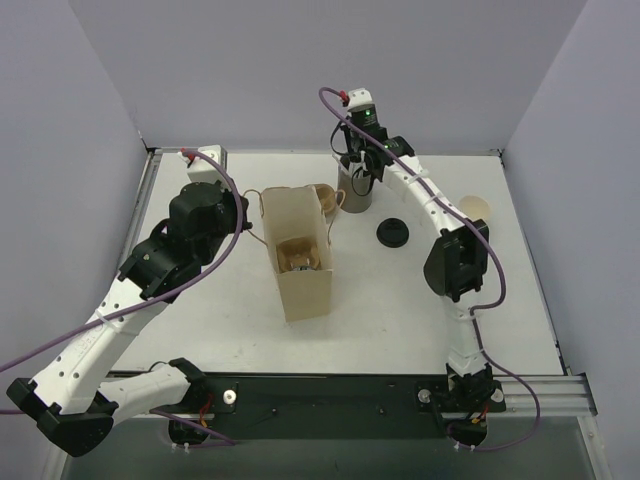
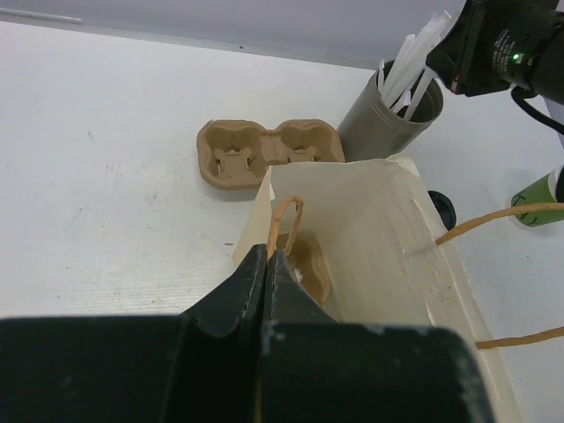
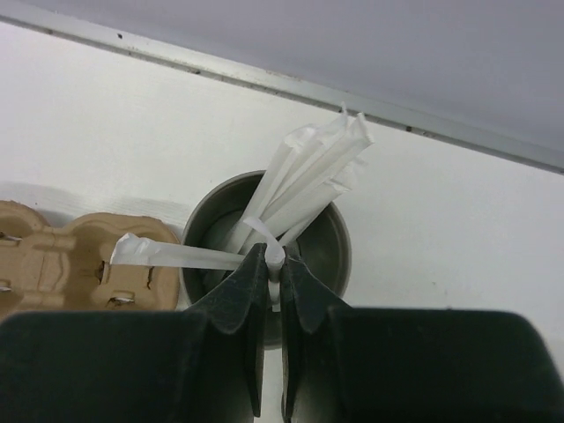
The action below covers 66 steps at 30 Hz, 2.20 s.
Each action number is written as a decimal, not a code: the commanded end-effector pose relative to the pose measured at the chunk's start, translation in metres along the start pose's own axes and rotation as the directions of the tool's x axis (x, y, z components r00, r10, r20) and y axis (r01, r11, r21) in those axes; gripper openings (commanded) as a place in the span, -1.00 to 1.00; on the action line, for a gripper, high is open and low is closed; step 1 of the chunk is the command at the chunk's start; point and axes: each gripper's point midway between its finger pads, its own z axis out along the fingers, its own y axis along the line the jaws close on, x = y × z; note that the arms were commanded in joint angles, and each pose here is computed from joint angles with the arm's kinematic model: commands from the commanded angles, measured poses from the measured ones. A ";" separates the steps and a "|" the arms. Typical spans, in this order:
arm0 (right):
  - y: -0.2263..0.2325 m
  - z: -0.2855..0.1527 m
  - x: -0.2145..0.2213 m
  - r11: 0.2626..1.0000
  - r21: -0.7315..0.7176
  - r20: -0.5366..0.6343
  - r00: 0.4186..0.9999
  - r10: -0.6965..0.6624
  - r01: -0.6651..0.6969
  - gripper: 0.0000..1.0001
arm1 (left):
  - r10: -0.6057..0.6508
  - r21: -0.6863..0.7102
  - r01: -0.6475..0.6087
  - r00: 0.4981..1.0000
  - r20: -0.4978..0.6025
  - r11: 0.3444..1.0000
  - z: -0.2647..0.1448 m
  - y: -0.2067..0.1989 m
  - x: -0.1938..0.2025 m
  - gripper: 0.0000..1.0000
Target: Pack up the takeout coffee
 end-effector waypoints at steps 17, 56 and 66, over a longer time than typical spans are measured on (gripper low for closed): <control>-0.042 -0.199 -0.149 0.981 -0.002 0.398 0.900 0.178 -0.194 -1.00 | -0.015 0.043 0.012 0.998 0.060 0.999 -0.001 -0.006 -0.016 -1.00; 0.166 -0.300 -0.030 0.907 -0.418 0.153 0.980 0.130 -0.055 -0.30 | -0.058 0.051 0.055 0.996 0.072 0.997 -0.021 0.004 -0.020 -0.15; 0.141 -0.341 -0.068 0.884 -0.447 0.172 0.956 0.236 -0.137 0.76 | -0.055 -0.016 0.056 0.996 0.067 0.998 -0.057 0.025 -0.039 0.80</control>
